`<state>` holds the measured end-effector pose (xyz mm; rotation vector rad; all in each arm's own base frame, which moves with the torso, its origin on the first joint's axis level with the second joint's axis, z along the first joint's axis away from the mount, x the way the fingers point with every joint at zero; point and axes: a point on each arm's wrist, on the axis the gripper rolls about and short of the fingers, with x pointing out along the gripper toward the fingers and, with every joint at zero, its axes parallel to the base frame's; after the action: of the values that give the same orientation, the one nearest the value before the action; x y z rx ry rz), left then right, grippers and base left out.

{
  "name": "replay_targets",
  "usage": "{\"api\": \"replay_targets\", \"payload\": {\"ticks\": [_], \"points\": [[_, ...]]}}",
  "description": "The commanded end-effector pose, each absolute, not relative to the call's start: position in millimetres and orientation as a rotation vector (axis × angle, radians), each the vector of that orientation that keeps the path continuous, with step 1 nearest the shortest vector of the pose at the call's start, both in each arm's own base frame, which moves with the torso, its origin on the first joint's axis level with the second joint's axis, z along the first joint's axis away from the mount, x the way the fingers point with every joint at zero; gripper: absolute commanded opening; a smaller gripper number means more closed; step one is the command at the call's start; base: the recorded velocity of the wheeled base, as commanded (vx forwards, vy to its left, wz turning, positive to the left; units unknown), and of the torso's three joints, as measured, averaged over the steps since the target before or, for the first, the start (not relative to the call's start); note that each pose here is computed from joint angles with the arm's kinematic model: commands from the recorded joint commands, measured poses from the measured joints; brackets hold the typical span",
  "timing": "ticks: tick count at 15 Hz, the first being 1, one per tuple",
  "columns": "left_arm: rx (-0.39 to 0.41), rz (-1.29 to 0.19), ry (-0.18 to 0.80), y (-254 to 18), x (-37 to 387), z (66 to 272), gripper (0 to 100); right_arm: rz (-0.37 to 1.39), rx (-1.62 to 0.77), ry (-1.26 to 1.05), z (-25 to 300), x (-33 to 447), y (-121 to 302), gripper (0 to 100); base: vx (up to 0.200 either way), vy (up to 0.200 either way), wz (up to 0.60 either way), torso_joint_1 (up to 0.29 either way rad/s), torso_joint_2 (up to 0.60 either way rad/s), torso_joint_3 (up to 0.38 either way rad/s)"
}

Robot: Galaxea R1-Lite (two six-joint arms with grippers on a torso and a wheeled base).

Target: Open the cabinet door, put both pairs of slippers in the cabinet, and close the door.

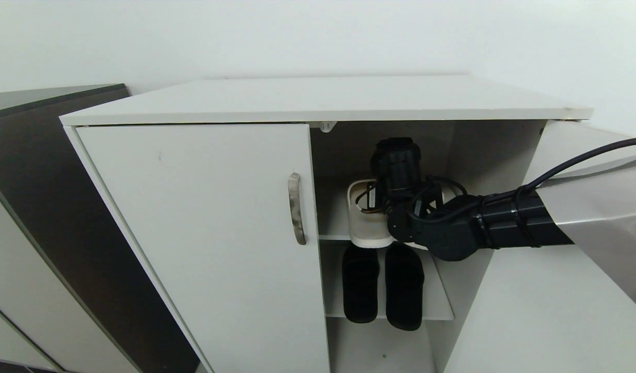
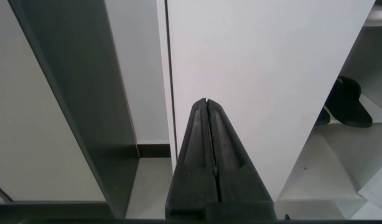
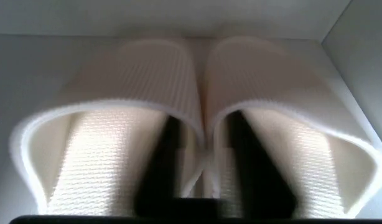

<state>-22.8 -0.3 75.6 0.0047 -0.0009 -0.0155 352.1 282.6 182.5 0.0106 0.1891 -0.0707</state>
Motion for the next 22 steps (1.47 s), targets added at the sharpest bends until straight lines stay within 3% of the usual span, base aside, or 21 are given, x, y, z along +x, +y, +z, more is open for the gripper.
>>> {"api": "replay_targets", "payload": {"ticks": [1,12,18,19,22], "points": [[0.002,-0.015,0.000,-0.3,-22.7,75.7,0,-0.070,0.007,0.193,182.2,350.9,282.1,100,0.000,0.000,0.00,0.000,0.00,0.000],[-0.005,-0.017,-0.003,-0.4,-22.9,76.1,0,-0.014,-0.012,0.211,195.9,300.5,271.4,100,0.000,0.000,0.00,0.000,0.00,0.000],[0.000,-0.023,-0.002,-0.5,-22.8,76.1,0,0.081,-0.013,0.209,197.7,237.9,246.8,100,0.000,0.000,0.00,0.000,0.00,0.000],[0.000,-0.023,-0.002,-0.5,-22.8,76.1,0,0.114,-0.003,0.206,200.3,225.1,241.1,0,0.000,0.000,0.00,0.000,0.00,0.000],[0.000,-0.023,-0.002,-0.5,-22.8,76.1,0,0.183,-0.011,0.226,199.0,202.6,221.9,0,0.000,0.000,0.00,0.000,0.00,0.000]]}}
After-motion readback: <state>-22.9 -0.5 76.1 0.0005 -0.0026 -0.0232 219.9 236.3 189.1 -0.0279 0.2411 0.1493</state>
